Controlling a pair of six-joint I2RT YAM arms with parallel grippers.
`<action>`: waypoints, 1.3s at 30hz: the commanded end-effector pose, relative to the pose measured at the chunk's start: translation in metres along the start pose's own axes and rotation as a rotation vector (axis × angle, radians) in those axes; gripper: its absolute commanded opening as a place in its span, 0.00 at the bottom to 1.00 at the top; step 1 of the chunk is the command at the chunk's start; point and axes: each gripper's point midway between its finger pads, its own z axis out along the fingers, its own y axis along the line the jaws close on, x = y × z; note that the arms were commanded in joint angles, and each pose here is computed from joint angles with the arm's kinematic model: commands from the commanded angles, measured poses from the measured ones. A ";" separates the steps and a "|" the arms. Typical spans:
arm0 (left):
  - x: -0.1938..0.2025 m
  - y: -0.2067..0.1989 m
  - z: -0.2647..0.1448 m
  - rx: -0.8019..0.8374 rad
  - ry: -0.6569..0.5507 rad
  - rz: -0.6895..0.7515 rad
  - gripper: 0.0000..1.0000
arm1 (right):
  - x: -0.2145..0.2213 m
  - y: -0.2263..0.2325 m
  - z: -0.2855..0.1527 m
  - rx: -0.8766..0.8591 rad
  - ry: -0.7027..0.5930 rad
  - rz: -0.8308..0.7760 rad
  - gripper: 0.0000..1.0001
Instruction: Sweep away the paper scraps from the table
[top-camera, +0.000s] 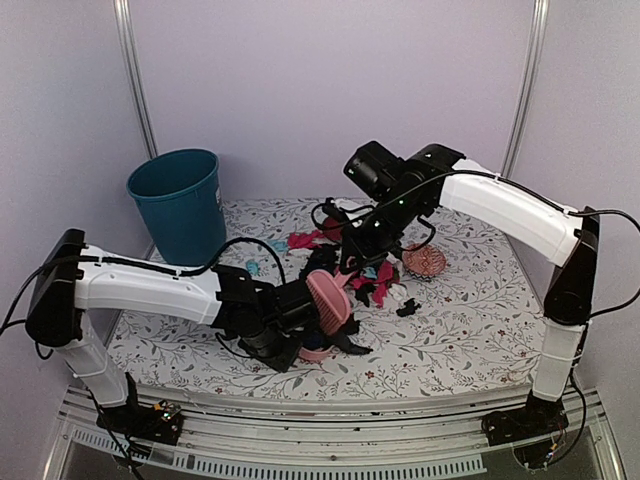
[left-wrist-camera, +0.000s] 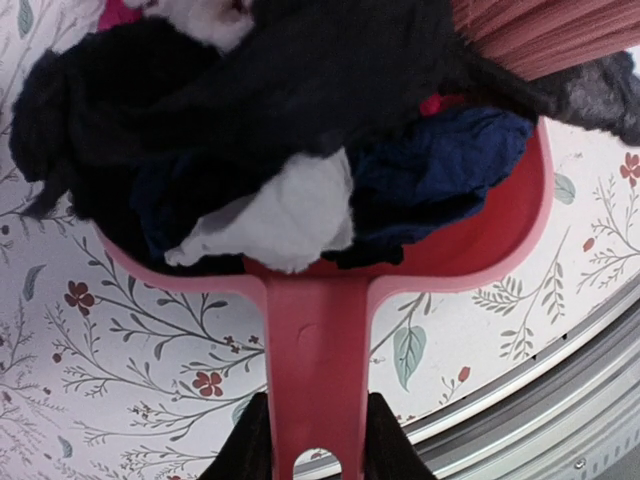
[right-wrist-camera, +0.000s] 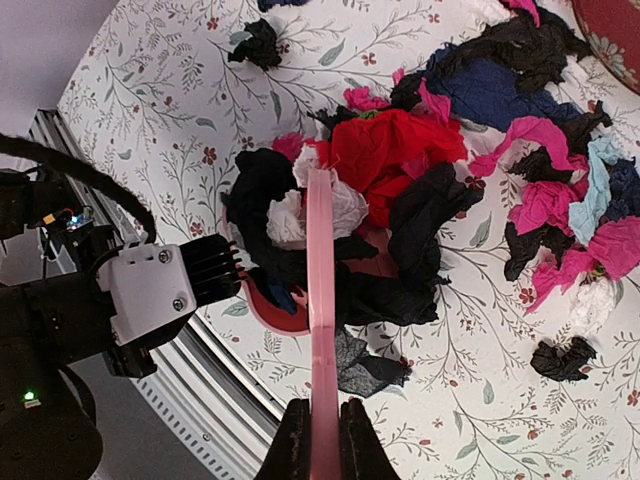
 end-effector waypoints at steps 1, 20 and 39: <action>-0.017 0.009 -0.018 -0.008 -0.081 -0.005 0.15 | -0.015 0.019 -0.047 -0.044 -0.109 0.009 0.02; -0.079 0.043 -0.083 -0.061 -0.349 -0.012 0.13 | -0.041 0.017 -0.163 -0.059 -0.373 0.106 0.02; -0.136 0.120 -0.173 -0.145 -0.527 -0.160 0.14 | 0.001 -0.059 -0.161 0.036 -0.477 0.322 0.02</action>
